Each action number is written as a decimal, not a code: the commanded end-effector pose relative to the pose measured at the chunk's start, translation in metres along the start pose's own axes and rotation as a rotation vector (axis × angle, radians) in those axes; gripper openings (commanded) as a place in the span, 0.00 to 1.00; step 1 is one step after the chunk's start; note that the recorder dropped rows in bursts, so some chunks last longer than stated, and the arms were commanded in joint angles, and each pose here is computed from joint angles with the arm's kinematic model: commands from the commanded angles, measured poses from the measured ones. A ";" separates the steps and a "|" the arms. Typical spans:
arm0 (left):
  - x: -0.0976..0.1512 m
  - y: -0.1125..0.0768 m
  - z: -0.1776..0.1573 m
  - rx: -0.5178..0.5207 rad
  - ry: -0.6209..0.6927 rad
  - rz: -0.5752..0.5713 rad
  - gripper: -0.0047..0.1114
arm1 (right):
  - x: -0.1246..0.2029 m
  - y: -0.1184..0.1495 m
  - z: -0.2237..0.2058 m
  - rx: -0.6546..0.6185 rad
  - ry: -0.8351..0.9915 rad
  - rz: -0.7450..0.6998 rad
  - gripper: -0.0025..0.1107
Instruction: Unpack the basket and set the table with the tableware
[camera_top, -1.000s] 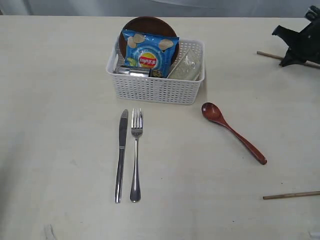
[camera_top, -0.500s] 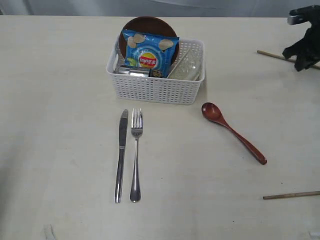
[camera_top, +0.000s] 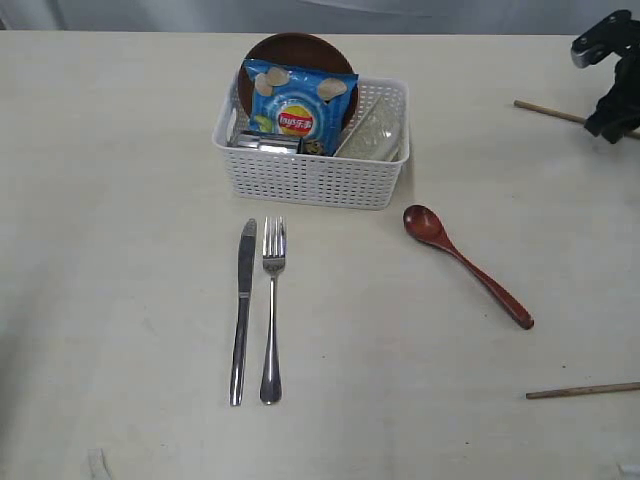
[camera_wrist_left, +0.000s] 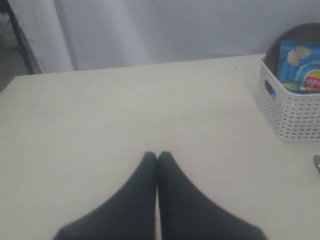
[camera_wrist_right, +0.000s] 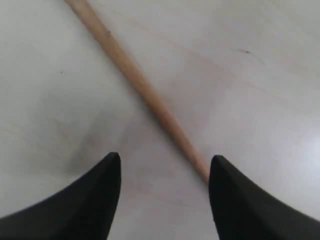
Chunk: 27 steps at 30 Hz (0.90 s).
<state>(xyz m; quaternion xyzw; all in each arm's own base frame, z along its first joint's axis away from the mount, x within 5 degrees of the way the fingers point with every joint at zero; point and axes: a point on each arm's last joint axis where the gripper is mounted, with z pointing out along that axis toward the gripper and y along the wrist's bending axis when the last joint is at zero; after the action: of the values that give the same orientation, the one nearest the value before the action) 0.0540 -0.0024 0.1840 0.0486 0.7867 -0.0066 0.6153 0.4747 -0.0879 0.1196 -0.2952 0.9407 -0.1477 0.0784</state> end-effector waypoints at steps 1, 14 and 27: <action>0.000 0.000 0.000 -0.003 -0.009 0.001 0.04 | -0.002 0.002 0.010 0.005 0.002 -0.071 0.47; 0.000 0.000 0.000 -0.003 -0.009 0.001 0.04 | -0.001 0.025 0.051 -0.099 0.039 -0.043 0.14; 0.000 0.000 0.000 -0.003 -0.009 0.001 0.04 | 0.009 0.036 0.057 -0.196 0.152 -0.054 0.02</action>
<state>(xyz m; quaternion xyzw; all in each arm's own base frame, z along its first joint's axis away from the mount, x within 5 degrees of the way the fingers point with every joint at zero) 0.0540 -0.0024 0.1840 0.0486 0.7867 -0.0066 0.6153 0.4814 -0.0807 0.0920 -0.3257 0.9336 -0.1364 0.0614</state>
